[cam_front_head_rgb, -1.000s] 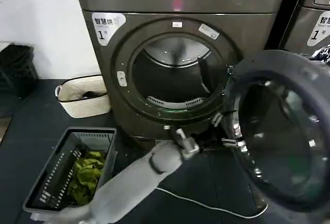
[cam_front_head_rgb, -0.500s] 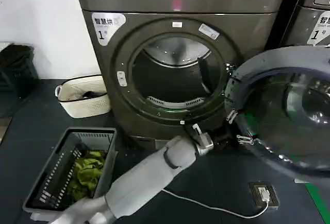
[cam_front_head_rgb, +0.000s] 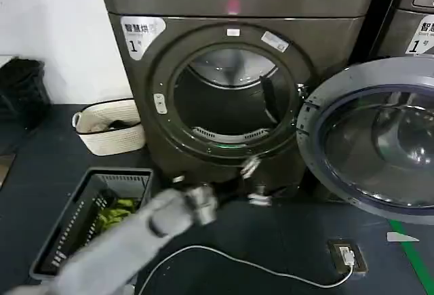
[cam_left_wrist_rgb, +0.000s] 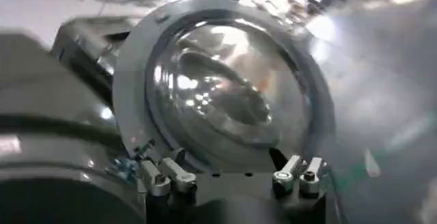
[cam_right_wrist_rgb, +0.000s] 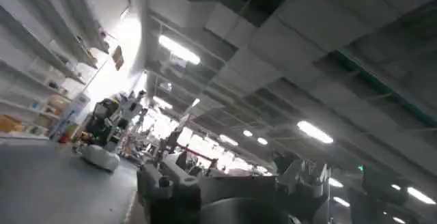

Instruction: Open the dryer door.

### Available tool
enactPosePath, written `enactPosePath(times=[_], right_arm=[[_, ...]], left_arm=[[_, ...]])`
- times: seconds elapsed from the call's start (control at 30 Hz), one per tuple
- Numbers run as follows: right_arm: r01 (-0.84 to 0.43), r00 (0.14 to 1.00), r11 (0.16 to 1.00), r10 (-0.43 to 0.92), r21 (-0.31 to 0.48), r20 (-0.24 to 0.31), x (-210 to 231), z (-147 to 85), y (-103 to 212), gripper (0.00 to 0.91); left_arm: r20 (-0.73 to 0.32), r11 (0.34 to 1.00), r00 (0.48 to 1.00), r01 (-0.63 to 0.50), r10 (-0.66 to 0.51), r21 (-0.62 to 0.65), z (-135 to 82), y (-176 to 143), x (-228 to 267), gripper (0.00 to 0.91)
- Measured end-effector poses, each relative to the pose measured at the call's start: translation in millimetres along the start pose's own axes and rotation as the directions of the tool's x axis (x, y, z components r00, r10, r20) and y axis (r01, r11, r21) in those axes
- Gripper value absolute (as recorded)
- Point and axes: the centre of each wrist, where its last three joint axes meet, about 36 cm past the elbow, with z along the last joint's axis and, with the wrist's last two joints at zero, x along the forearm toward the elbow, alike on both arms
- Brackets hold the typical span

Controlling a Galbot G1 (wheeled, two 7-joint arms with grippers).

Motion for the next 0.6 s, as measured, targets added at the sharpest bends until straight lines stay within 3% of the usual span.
enactPosePath(times=[0.1, 0.27, 0.37, 0.43, 0.6], right_arm=[[0.018, 1.0, 1.0, -0.018, -0.02, 0.007, 1, -3, 7, 0.907], [0.051, 0.999, 0.996, -0.05, -0.071, 0.016, 7, -2, 20, 0.907], [0.063, 0.998, 0.99, -0.063, -0.125, 0.008, 10, -2, 26, 0.907], [0.068, 0.998, 0.985, -0.069, -0.16, 0.004, 11, -1, 30, 0.907], [0.079, 0.997, 0.977, -0.079, -0.197, 0.006, 16, 3, 38, 0.907]], left_arm=[[-0.045, 0.976, 0.99, -0.139, 0.133, -0.17, 1, 12, 52, 0.907], [-0.225, 0.846, 0.925, -0.374, 0.307, -0.38, 11, 37, 138, 0.907], [-0.339, 0.722, 0.853, -0.518, 0.396, -0.459, 16, 53, 187, 0.907], [-0.42, 0.604, 0.785, -0.619, 0.455, -0.503, 20, 70, 217, 0.907], [-0.642, 0.289, 0.559, -0.826, 0.525, -0.483, 30, 91, 271, 0.907]])
